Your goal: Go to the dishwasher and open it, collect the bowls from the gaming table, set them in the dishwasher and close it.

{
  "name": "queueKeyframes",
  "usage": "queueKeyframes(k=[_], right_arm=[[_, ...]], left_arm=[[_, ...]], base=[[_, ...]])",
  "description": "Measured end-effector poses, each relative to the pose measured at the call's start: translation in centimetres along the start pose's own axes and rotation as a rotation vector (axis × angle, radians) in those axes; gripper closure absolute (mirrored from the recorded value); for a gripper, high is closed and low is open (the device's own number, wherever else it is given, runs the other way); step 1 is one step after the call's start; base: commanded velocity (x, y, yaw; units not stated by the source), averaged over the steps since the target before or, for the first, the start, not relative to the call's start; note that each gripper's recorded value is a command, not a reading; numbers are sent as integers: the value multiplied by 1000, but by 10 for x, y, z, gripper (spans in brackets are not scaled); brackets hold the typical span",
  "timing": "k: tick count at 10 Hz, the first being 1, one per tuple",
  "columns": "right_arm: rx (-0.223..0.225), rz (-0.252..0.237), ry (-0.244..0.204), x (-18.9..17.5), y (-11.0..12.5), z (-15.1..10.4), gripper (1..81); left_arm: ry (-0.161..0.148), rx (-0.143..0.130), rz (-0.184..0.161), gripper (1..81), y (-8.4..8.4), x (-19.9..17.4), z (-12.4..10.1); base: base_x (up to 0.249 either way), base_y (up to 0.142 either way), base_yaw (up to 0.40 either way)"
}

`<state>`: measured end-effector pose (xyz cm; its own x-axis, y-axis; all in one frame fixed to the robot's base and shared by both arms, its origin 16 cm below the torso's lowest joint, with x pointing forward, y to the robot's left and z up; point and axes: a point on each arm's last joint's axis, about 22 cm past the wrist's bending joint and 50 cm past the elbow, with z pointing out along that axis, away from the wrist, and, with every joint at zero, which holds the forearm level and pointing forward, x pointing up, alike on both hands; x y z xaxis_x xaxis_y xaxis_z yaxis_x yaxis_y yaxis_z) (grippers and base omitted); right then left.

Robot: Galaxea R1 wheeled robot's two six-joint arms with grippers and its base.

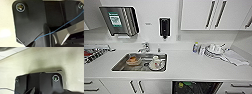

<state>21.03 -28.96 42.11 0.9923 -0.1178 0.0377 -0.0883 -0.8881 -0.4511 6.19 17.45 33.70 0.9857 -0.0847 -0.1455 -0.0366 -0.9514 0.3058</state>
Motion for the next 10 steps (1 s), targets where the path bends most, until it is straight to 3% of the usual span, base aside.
queueKeyframes(k=[4,7,10], right_arm=[[59,122,123,111,-22,7,10],[56,219,112,131,-15,10,10],[77,255,195,182,-16,-9,10]], left_arm=[[46,7,15,10,-11,39,19],[67,17,22,10,-22,59,29],[59,22,23,10,-25,58,31]], base=[[0,0,0],[0,0,0],[0,0,0]])
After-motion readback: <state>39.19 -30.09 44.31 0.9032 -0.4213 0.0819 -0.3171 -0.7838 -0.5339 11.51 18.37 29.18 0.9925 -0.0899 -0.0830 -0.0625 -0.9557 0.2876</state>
